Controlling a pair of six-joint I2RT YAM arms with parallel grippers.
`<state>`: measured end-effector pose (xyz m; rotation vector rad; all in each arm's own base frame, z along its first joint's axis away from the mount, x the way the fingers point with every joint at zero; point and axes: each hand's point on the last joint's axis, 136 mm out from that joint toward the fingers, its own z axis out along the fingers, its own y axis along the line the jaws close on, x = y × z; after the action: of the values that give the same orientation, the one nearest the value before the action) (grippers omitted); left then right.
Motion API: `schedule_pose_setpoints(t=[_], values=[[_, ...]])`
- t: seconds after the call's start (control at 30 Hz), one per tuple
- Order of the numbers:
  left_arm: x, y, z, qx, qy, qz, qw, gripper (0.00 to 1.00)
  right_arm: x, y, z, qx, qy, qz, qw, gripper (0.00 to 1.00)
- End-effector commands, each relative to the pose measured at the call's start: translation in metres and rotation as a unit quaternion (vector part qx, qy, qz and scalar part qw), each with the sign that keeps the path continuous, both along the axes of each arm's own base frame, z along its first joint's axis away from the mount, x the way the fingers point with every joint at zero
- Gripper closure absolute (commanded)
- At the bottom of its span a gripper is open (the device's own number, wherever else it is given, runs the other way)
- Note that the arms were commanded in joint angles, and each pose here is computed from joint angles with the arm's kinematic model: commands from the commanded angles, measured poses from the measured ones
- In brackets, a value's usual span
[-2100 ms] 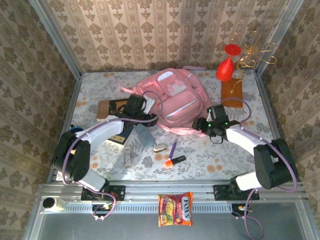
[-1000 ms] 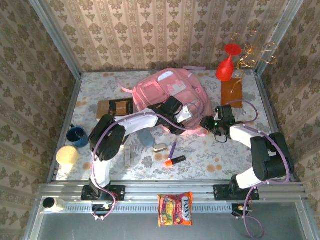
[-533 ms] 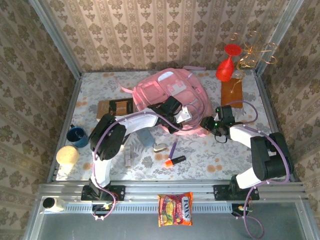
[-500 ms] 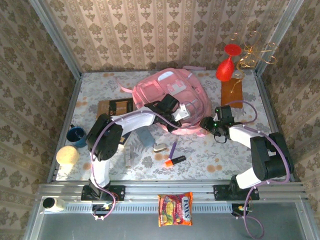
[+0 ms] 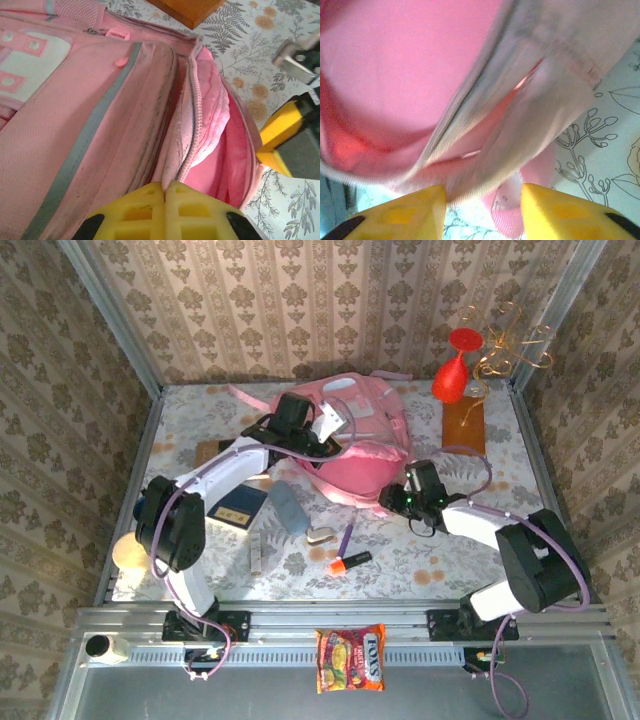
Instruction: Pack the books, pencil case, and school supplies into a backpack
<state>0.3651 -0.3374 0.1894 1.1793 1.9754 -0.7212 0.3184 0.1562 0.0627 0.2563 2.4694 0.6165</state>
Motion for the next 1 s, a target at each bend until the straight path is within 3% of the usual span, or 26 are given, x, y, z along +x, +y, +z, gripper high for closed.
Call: schedule_pose_setpoints(t=[0.0, 0.17, 0.27, 0.47, 0.63, 0.83, 0.97], values=[[0.009, -0.006, 0.060, -0.064, -0.070, -0.035, 0.995, 1.00, 0.005, -0.010, 0.041, -0.080, -0.077, 0.043, 0.993, 0.49], [0.007, 0.001, 0.072, -0.086, -0.078, -0.071, 0.991, 1.00, 0.015, -0.006, 0.093, -0.140, -0.162, 0.114, 0.970, 0.20], [0.006, 0.005, 0.076, -0.090, -0.081, -0.084, 0.989, 1.00, 0.024, -0.004, 0.110, -0.173, -0.193, 0.138, 0.956, 0.14], [0.005, 0.011, 0.076, -0.080, -0.085, -0.091, 0.989, 1.00, 0.046, 0.006, 0.139, -0.230, -0.233, 0.214, 0.920, 0.07], [0.004, 0.014, 0.070, -0.064, -0.083, -0.094, 0.990, 1.00, 0.059, 0.023, 0.144, -0.180, -0.209, 0.327, 0.904, 0.07], [0.001, 0.019, 0.057, -0.039, -0.081, -0.099, 0.991, 1.00, 0.055, 0.040, 0.151, -0.136, -0.229, 0.449, 0.853, 0.09], [-0.005, 0.025, 0.044, -0.011, -0.085, -0.112, 0.990, 1.00, 0.055, 0.038, 0.135, -0.145, -0.193, 0.495, 0.835, 0.10]])
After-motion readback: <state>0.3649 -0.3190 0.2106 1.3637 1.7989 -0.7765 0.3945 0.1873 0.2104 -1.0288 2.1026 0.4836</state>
